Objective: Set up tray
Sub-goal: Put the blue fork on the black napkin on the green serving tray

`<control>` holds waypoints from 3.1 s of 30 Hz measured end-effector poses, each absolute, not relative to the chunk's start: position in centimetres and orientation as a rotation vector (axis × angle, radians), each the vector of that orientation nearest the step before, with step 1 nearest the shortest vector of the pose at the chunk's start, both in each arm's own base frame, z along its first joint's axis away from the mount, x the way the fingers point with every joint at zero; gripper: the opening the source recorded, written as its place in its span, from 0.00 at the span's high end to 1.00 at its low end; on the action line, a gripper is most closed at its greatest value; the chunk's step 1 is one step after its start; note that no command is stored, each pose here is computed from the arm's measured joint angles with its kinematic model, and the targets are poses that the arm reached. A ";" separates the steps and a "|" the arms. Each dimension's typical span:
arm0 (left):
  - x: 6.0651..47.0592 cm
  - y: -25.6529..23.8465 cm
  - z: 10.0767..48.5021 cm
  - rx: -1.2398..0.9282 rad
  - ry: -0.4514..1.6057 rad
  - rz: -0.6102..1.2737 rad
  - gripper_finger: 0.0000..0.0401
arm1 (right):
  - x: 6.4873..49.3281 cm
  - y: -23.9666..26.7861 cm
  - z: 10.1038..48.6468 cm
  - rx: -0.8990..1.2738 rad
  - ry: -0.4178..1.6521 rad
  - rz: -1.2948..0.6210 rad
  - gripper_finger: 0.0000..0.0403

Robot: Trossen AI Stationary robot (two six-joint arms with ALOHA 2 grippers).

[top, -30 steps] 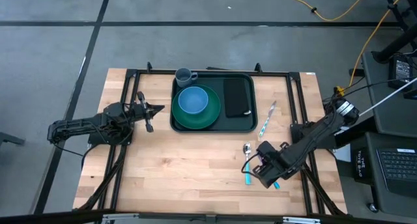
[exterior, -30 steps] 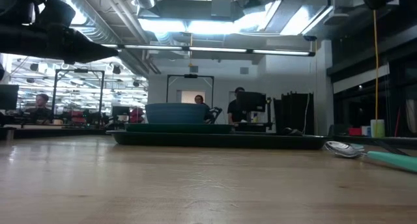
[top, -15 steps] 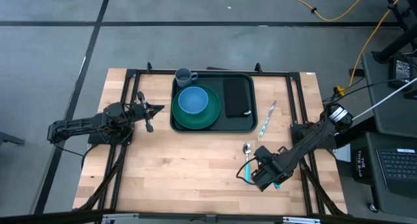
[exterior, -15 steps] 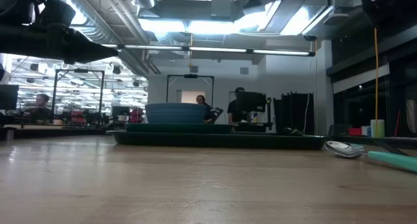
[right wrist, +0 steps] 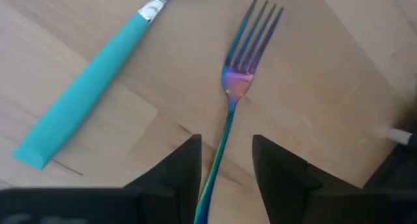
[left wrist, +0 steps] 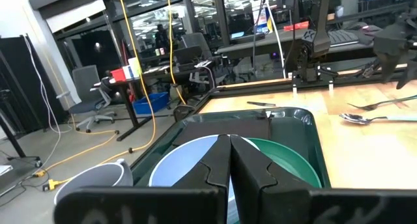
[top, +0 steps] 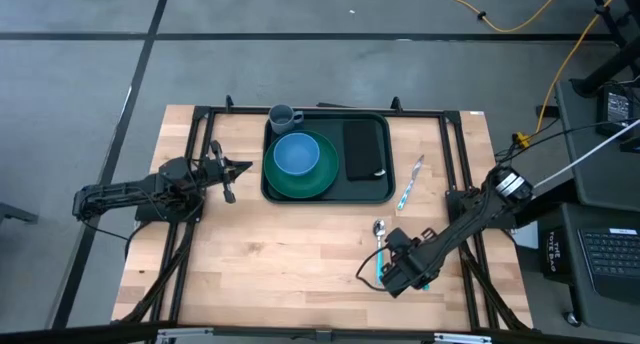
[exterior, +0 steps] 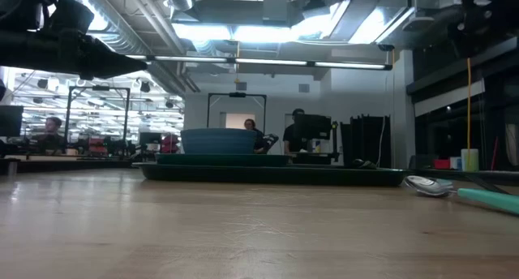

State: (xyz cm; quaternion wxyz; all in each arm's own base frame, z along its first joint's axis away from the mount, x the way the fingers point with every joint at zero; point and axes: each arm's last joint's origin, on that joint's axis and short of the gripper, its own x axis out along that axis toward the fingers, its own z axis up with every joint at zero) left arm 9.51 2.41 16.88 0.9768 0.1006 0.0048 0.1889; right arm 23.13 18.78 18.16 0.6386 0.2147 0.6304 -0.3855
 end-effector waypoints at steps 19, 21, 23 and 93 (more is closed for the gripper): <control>9.5 2.4 16.9 0.202 0.010 0.381 0.99 | 22.6 19.8 17.2 0.508 1.372 -0.942 0.65; 9.5 2.4 16.9 0.202 0.010 0.381 0.99 | 22.4 19.9 16.8 0.500 1.377 -0.945 0.65; 9.5 2.4 16.9 0.202 0.010 0.381 0.99 | 22.2 19.9 16.2 0.502 1.383 -0.942 0.65; 9.5 2.4 16.9 0.202 0.009 0.381 0.99 | 22.0 16.1 13.6 0.607 1.356 -0.816 0.79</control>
